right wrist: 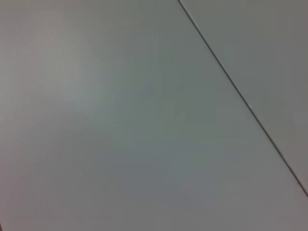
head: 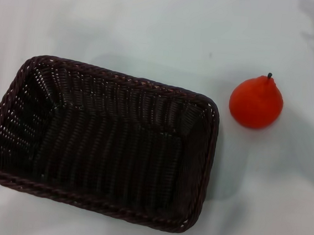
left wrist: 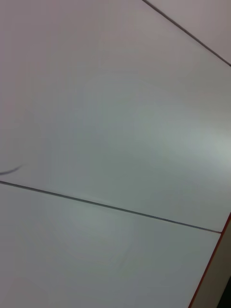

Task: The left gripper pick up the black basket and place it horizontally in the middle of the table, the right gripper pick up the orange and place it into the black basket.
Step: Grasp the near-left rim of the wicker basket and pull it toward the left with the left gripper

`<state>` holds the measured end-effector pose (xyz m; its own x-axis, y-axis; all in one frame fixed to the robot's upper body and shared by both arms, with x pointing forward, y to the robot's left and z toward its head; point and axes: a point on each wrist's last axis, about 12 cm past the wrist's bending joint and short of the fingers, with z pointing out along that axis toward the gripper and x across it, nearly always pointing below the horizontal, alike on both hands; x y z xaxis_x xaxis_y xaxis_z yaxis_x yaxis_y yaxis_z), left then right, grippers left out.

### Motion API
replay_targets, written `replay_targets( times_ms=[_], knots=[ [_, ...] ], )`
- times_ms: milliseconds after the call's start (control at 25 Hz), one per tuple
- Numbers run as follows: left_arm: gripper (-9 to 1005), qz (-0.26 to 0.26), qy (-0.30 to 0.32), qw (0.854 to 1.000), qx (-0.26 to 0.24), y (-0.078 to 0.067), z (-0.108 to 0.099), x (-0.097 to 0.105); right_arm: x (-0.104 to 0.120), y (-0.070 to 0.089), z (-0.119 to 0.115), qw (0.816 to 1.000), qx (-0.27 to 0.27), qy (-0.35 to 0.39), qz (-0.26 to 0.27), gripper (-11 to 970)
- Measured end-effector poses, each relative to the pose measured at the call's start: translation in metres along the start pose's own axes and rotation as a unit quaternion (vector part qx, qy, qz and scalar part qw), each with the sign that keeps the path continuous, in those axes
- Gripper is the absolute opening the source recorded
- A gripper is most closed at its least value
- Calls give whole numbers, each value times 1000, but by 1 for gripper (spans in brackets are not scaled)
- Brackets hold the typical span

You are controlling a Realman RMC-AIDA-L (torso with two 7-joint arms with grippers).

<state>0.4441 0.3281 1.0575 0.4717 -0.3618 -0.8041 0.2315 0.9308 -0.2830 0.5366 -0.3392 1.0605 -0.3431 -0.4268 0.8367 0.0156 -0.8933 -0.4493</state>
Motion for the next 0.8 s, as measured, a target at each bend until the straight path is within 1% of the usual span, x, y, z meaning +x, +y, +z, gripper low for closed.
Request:
replay_targets(
  times_ms=[280,360,520,640,720,800],
  knots=[
    [812,-6,0,1000,0,-1,0,0,0,0,0,1000,0,0,0,720],
    [811,-19,1,1000,0,0,0,0,0,0,0,1000,0,0,0,720],
    [811,-76,10,997,2,6,4,-1,0,-1,1,1000,1,0,0,720],
    [810,-142,47,988,31,16,15,-7,0,-1,2,1000,2,0,1,721],
    [810,-182,98,975,84,25,30,-17,-1,-1,2,1000,1,-2,1,721],
    [809,-194,120,968,108,29,37,-23,-1,-1,2,1000,-1,-4,1,721]
  ],
)
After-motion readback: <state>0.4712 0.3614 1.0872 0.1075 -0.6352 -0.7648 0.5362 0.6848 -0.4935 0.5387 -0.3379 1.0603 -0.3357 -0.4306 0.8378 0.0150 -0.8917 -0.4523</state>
